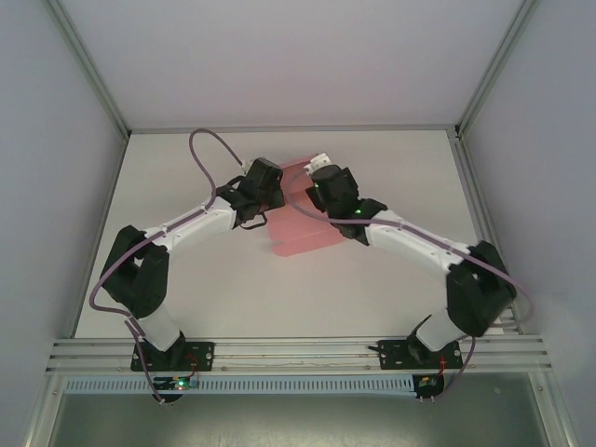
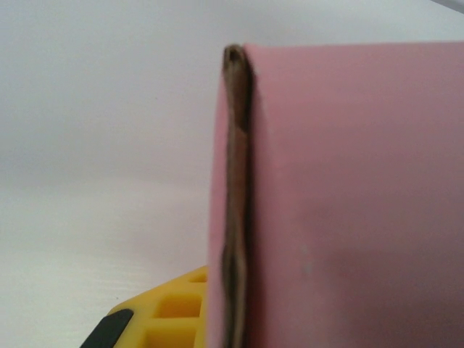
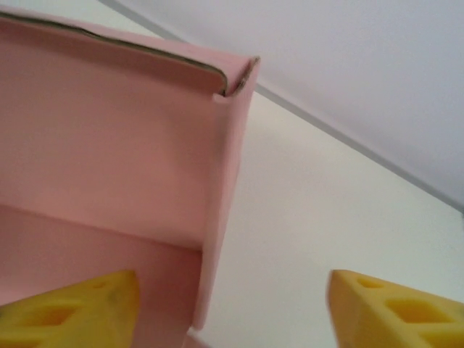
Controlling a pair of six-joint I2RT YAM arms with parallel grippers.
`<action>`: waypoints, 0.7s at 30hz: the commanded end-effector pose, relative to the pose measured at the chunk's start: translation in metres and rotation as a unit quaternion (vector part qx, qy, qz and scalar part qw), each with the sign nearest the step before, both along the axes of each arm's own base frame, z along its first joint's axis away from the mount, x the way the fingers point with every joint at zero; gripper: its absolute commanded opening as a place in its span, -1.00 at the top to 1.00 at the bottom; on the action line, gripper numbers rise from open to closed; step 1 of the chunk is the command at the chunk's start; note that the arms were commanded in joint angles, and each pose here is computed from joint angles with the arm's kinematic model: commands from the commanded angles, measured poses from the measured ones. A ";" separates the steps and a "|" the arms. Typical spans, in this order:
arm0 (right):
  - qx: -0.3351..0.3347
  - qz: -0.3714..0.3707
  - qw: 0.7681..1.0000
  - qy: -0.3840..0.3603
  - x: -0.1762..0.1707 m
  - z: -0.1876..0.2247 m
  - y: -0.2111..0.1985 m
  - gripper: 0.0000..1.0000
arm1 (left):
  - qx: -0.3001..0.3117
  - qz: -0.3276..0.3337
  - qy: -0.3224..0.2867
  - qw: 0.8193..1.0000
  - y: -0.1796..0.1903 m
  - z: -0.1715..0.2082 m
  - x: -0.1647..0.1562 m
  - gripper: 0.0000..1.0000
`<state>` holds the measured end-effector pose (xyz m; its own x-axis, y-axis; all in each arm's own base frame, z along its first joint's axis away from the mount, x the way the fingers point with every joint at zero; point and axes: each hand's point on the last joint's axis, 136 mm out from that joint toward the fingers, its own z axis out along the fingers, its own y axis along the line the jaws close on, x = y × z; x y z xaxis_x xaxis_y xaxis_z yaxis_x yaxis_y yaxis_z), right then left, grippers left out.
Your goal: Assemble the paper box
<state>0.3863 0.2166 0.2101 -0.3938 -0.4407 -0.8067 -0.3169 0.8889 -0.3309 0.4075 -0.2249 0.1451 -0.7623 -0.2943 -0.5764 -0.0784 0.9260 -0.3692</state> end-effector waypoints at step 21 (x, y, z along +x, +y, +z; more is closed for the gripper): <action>0.377 -0.055 0.918 -0.107 -0.068 0.057 -0.135 -0.96 | 0.127 -0.538 -0.028 0.833 -0.048 0.006 -0.012 0.99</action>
